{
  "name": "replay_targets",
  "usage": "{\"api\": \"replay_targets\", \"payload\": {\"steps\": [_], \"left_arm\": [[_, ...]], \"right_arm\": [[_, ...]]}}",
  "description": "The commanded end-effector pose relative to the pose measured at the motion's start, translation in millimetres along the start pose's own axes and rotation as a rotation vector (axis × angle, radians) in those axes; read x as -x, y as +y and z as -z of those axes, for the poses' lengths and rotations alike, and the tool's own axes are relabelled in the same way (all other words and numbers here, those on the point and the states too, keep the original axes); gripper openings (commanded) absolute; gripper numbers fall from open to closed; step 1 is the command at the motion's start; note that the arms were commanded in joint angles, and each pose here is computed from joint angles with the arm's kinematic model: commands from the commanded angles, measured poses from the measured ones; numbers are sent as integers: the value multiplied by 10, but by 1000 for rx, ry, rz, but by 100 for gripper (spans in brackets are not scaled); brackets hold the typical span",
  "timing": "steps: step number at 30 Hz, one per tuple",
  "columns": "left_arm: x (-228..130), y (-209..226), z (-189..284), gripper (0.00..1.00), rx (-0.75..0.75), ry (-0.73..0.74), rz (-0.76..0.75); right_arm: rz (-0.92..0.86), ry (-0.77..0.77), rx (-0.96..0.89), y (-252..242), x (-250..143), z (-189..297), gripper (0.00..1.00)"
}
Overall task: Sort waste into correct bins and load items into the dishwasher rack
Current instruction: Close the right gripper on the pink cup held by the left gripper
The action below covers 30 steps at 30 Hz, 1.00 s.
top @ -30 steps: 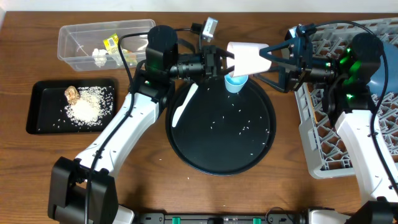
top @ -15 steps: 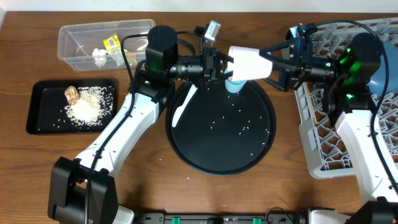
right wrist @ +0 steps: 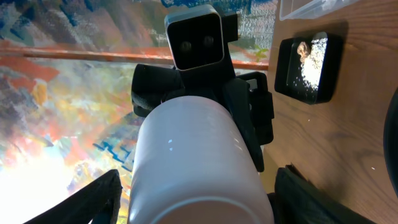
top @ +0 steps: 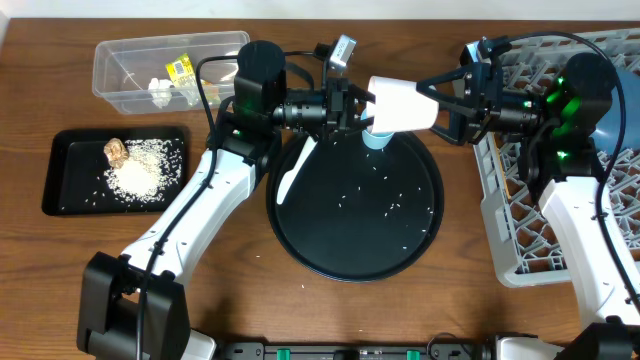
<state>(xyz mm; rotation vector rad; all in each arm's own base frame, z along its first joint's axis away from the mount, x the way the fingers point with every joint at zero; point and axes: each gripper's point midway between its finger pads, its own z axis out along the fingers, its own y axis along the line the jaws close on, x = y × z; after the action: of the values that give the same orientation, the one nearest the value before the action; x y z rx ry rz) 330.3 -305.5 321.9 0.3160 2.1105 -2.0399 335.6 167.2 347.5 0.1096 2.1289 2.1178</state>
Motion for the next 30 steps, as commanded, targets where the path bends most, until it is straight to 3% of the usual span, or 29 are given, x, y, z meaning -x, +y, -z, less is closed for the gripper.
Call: {"api": "replay_targets", "payload": {"steps": [1, 21, 30], "left_arm": [[6, -48, -7, 6, -12, 15, -10], [60, -28, -7, 7, 0, -16, -10], [80, -20, -7, 7, 5, -28, -10]], "right_arm": [[18, -8, 0, -1, 25, 28, 74], [11, 29, 2, 3, -41, 8, 73], [10, 31, 2, 3, -44, 6, 68]]}}
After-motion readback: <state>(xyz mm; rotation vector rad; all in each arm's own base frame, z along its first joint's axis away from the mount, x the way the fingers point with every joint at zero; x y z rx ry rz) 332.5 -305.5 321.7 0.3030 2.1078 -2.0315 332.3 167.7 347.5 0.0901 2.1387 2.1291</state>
